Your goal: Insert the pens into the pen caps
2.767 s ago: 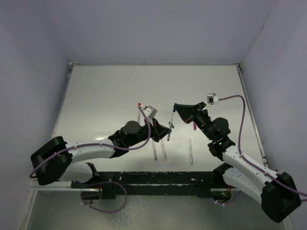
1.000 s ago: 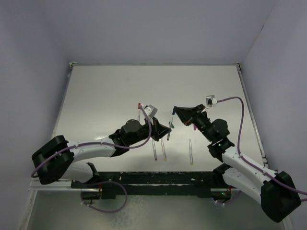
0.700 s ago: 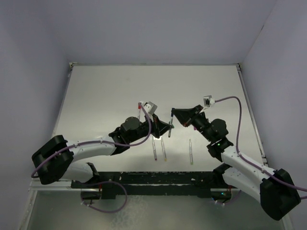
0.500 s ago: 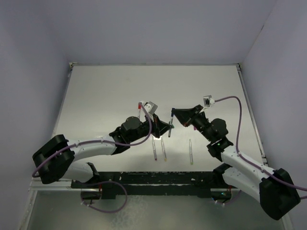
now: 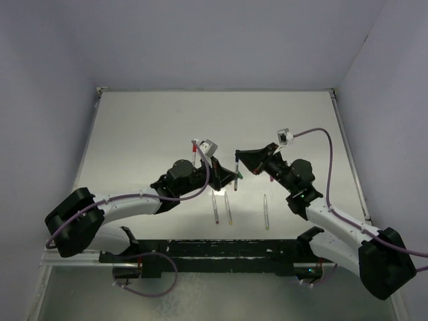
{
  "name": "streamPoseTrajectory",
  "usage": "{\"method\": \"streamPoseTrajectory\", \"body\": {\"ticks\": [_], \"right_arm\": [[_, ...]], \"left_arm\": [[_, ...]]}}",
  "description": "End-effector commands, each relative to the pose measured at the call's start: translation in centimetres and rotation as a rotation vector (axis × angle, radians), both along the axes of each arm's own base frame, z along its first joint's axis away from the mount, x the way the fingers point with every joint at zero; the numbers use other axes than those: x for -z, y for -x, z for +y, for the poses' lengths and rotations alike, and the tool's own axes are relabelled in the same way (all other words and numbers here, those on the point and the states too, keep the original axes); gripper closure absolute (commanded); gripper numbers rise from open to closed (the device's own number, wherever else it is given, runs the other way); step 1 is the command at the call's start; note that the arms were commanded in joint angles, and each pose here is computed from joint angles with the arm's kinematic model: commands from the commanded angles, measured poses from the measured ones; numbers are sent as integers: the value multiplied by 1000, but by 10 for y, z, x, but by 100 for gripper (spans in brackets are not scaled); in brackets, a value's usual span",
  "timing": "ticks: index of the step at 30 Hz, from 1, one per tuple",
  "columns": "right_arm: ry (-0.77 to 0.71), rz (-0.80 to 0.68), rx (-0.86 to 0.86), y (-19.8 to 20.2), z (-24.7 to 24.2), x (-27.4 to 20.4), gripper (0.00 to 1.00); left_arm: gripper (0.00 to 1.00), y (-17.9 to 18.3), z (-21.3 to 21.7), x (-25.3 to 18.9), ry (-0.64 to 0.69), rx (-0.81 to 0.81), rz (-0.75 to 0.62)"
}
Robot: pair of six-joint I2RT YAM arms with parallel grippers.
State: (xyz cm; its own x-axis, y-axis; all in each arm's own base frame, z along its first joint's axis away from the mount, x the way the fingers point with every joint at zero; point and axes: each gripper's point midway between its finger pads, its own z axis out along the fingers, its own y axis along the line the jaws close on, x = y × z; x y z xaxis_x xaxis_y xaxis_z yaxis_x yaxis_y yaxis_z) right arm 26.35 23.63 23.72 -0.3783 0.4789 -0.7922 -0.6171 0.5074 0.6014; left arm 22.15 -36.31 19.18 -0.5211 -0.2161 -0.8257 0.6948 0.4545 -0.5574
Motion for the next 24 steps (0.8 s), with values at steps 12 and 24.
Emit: {"method": "streamPoseTrajectory", "body": {"ticks": [12, 24], "right_arm": [[154, 139, -222, 40, 29, 56, 100], [258, 199, -258, 54, 43, 87, 100]], "left_arm": [[100, -40, 36, -111, 281, -142, -233], [100, -56, 49, -122, 280, -213, -271]]}}
